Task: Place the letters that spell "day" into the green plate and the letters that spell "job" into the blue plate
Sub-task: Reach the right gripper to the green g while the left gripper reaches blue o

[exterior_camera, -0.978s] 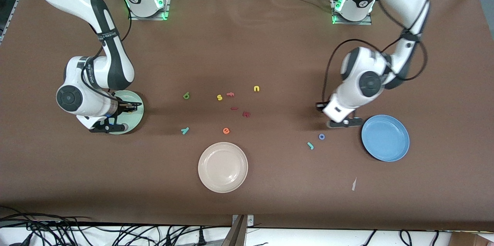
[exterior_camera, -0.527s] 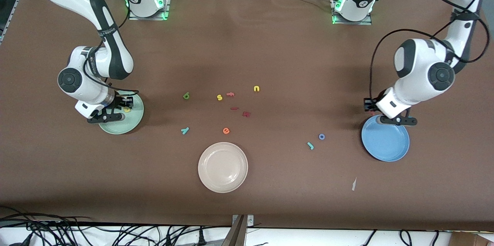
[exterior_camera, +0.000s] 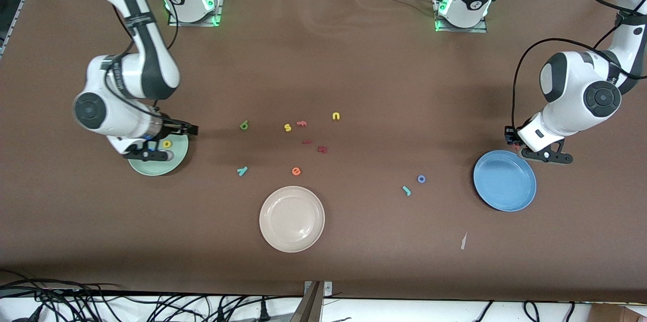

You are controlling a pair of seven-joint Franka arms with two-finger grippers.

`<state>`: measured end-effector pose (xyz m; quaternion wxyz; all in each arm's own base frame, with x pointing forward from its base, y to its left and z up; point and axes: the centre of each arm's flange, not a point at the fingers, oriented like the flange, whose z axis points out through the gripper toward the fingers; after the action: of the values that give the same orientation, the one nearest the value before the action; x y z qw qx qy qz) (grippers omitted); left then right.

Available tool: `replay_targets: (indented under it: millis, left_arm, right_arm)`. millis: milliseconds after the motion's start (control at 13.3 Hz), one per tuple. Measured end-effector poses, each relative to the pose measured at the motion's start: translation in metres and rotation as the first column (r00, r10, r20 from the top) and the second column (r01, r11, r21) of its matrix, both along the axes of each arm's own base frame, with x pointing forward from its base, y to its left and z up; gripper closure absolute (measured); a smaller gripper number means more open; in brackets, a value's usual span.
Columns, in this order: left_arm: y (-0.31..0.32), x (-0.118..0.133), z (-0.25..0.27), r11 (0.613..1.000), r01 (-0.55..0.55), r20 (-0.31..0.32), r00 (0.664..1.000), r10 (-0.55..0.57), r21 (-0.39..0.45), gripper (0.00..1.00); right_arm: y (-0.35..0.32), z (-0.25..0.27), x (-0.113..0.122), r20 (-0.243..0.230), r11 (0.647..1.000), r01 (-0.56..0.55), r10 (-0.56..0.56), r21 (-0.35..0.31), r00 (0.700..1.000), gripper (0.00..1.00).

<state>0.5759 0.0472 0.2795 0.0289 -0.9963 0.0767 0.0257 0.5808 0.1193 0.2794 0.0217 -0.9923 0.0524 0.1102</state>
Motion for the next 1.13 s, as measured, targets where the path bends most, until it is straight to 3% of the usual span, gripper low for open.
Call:
replay_targets:
  millis: [226,527,677,903,1129]
  left_arm:
    - [-0.003,0.013,-0.010,1.000,0.026,0.078,0.997,-0.027,0.005,0.72]
    - [-0.002,0.021,-0.027,1.000,0.031,0.082,0.996,-0.031,0.003,0.72]
    - [-0.002,0.022,-0.026,1.000,0.031,0.086,0.996,-0.031,0.003,0.56]
    - [-0.005,0.023,-0.025,0.999,0.035,0.089,0.995,-0.035,0.003,0.52]
    - [-0.021,0.027,-0.022,0.999,0.038,0.105,0.994,-0.037,-0.013,0.50]
  right_arm:
    - [0.064,-0.002,-0.014,0.019,0.995,0.097,-0.097,-0.002,0.995,0.00]
    - [0.110,-0.041,-0.049,0.105,0.983,0.181,-0.180,0.003,0.978,0.00]
    - [0.124,-0.061,-0.067,0.123,0.979,0.204,-0.202,-0.002,0.972,0.00]
    - [0.122,-0.076,-0.074,0.126,0.974,0.228,-0.225,-0.011,0.966,0.00]
    - [0.114,-0.093,-0.083,0.168,0.966,0.259,-0.255,0.001,0.952,0.02]
